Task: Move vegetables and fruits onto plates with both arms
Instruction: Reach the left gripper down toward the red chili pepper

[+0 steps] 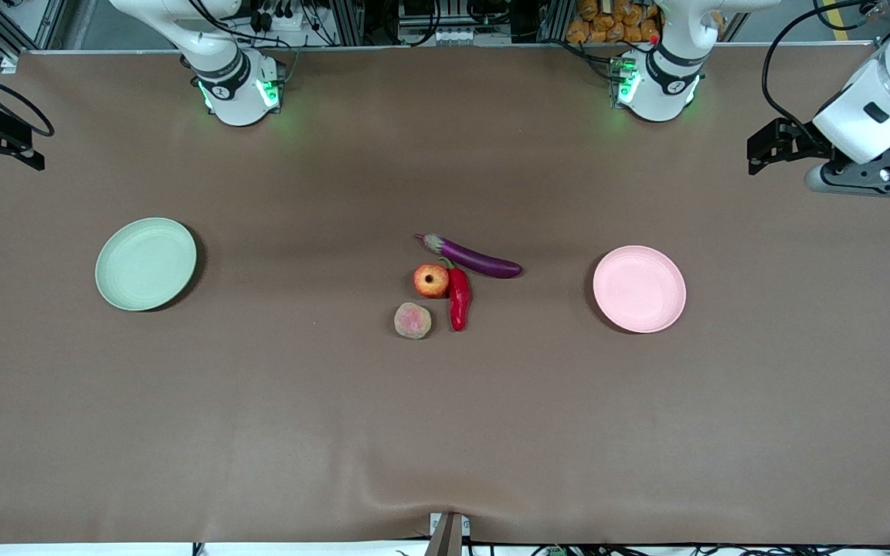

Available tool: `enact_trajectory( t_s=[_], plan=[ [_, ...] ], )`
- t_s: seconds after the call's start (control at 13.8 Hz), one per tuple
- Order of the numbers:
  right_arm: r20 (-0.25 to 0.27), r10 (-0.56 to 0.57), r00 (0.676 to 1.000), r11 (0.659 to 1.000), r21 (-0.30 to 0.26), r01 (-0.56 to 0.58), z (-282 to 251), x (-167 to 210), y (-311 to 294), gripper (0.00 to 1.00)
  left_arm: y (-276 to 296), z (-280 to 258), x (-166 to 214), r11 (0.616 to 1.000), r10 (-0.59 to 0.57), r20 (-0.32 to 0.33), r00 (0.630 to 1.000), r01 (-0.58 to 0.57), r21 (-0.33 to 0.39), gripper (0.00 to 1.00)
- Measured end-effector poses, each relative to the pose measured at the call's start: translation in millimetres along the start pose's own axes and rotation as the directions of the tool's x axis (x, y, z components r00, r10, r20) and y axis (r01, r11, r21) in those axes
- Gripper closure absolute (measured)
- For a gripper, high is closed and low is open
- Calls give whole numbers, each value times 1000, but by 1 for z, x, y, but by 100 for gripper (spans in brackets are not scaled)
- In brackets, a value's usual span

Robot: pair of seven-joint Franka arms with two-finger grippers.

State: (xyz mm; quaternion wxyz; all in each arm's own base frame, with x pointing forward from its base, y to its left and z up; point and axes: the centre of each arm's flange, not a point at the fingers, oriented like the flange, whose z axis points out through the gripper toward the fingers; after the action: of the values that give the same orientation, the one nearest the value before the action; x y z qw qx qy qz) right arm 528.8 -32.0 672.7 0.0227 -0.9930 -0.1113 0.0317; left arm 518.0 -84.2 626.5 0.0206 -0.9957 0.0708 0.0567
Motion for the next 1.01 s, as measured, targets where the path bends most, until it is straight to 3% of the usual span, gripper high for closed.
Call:
enact_trajectory(
  t_s=[0.65, 1.01],
  plan=[
    [4, 0, 1000, 1000, 1, 0, 1, 0, 0, 0, 26, 1, 14, 999, 37, 0, 999, -37, -29, 0],
    [15, 8, 1000, 1000, 5, -8, 2, -3, 3, 0, 79, 34, 40, 984, -110, 97, 989, 122, -127, 0]
  ],
)
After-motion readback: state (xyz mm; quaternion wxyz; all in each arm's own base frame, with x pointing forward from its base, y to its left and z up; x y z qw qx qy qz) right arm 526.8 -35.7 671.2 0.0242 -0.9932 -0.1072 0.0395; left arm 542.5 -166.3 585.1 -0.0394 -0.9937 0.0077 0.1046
